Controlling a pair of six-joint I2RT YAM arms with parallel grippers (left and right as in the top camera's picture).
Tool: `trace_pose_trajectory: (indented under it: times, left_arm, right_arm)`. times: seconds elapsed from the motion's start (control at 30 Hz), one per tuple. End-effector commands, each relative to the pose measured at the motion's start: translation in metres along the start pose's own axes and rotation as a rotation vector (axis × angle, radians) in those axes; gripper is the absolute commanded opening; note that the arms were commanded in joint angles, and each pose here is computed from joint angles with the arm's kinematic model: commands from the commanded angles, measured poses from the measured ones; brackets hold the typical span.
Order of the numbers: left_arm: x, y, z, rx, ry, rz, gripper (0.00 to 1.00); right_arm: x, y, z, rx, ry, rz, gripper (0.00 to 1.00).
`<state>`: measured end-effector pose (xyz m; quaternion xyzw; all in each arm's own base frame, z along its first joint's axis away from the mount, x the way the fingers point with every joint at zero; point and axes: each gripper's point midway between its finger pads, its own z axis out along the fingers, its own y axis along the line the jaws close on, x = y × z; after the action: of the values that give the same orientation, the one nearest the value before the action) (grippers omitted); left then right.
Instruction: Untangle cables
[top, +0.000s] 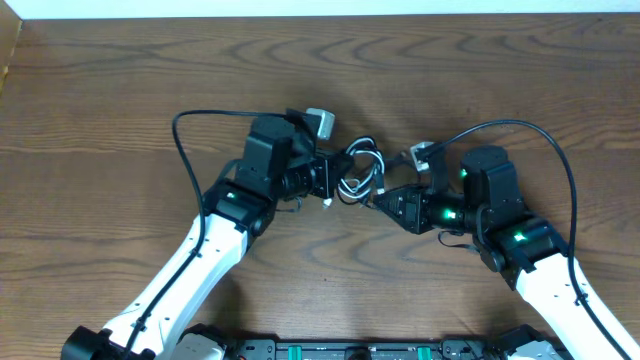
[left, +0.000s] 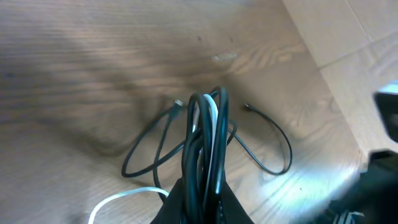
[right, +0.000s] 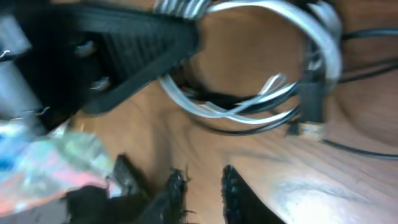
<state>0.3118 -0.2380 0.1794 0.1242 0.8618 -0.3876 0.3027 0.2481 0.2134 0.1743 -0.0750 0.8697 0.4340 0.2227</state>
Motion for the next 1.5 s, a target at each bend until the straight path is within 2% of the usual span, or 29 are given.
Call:
trace_pose_trajectory:
  times: [0.0,0.1,0.2,0.43,0.5,0.63,0.7,0.97,1.2,1.47]
  left_arm:
    - [-0.004,-0.006,0.0,0.024,-0.002,0.017,0.08]
    - [-0.004,-0.006,0.0,0.026,0.0,-0.049,0.08]
    - [0.001,-0.019,-0.001,0.097,0.031,-0.068,0.08]
    - [0.006,-0.031,-0.003,0.166,0.065,-0.068,0.08]
    - [0.006,-0.031,-0.003,0.166,0.065,-0.068,0.07]
    - [0.006,-0.03,-0.003,0.166,0.065,-0.067,0.08]
    - [0.006,-0.03,-0.002,0.166,0.065,-0.067,0.08]
    - [0.006,-0.029,-0.002,0.162,0.062,-0.062,0.08]
    - [0.006,-0.029,-0.002,0.162,0.063,-0.054,0.08]
    - [0.01,-0.037,-0.004,0.208,0.084,-0.029,0.08]
  right_arm:
    - [-0.017,-0.032,-0.008,0.209,-0.098,-0.026,0.27]
    - [-0.015,-0.038,-0.006,0.233,-0.091,-0.016,0.33]
    - [-0.013,-0.045,-0.001,0.246,-0.068,-0.022,0.36]
    - [0.004,-0.063,0.02,0.25,0.036,0.027,0.31]
    - [0.007,-0.064,0.024,0.241,0.054,0.036,0.27]
    - [0.007,-0.061,0.027,0.217,0.061,0.036,0.06]
    - [0.008,-0.056,0.027,0.188,0.071,0.036,0.01]
    - [0.012,-0.042,0.029,0.112,0.096,0.035,0.01]
    - [0.002,-0.001,0.024,-0.083,0.074,-0.041,0.01]
    - [-0.017,-0.013,0.023,0.008,-0.018,-0.072,0.01]
